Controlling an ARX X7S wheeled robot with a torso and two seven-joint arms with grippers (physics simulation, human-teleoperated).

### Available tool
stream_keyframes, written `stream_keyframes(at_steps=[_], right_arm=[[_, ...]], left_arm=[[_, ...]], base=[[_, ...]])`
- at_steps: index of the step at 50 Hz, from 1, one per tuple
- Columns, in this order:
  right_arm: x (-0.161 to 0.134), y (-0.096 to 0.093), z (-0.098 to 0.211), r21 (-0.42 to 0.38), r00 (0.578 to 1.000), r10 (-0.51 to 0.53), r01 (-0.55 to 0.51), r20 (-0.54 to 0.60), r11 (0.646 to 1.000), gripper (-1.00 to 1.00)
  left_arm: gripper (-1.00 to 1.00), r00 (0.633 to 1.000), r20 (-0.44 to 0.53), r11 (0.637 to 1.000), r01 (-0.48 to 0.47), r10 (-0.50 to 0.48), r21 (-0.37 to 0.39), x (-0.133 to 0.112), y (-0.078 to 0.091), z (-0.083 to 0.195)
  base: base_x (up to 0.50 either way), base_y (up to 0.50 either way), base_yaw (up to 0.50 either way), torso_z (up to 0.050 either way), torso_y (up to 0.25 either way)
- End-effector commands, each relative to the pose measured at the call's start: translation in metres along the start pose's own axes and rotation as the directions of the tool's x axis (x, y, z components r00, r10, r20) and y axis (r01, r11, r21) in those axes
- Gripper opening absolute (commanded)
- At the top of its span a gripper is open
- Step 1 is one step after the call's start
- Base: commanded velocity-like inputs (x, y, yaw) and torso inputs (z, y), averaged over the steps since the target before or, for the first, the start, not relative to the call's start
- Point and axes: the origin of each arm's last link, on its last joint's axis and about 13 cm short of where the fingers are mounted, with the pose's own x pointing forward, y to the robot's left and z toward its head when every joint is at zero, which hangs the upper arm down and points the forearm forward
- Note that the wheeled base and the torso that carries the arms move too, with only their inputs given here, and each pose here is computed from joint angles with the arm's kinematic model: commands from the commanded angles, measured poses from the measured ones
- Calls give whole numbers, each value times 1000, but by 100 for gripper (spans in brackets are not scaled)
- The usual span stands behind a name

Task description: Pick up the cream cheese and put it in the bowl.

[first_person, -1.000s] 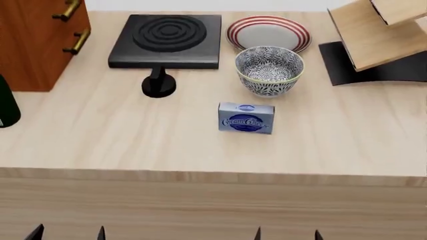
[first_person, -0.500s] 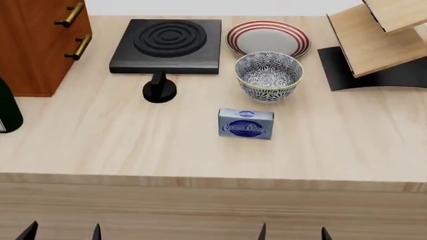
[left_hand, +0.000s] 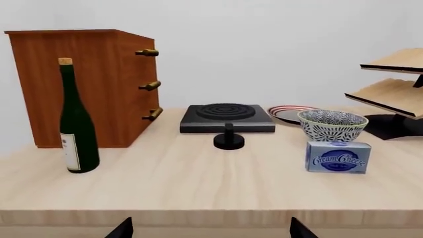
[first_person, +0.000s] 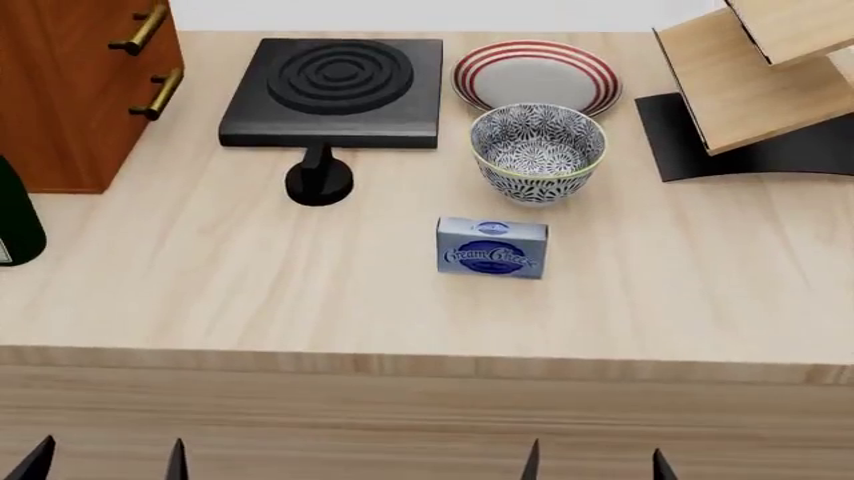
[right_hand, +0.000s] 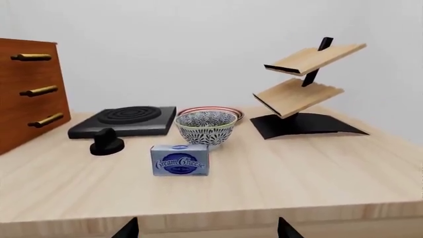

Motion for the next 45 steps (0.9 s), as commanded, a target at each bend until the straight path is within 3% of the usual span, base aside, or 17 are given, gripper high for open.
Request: stream_keyframes(at_steps=[1,10,45], right_arm=[[-2,0,5,-23,1000,0,1,23,1000,100],[-5,0,12,-9,999,-1,1,50,1000,100],[-9,-2,21,3,996,3,-3,89,1000,100]], left_arm=[[100,1000,19,1000,-6,5,6,-2,0,14],[100,999,30,1000,-10,10,-2,0,1,20],[100,999,38,1000,-3,3,14,-3,4,18]], base=[[0,0,0,0,0],[59,0,0,0,0],[496,0,0,0,0]])
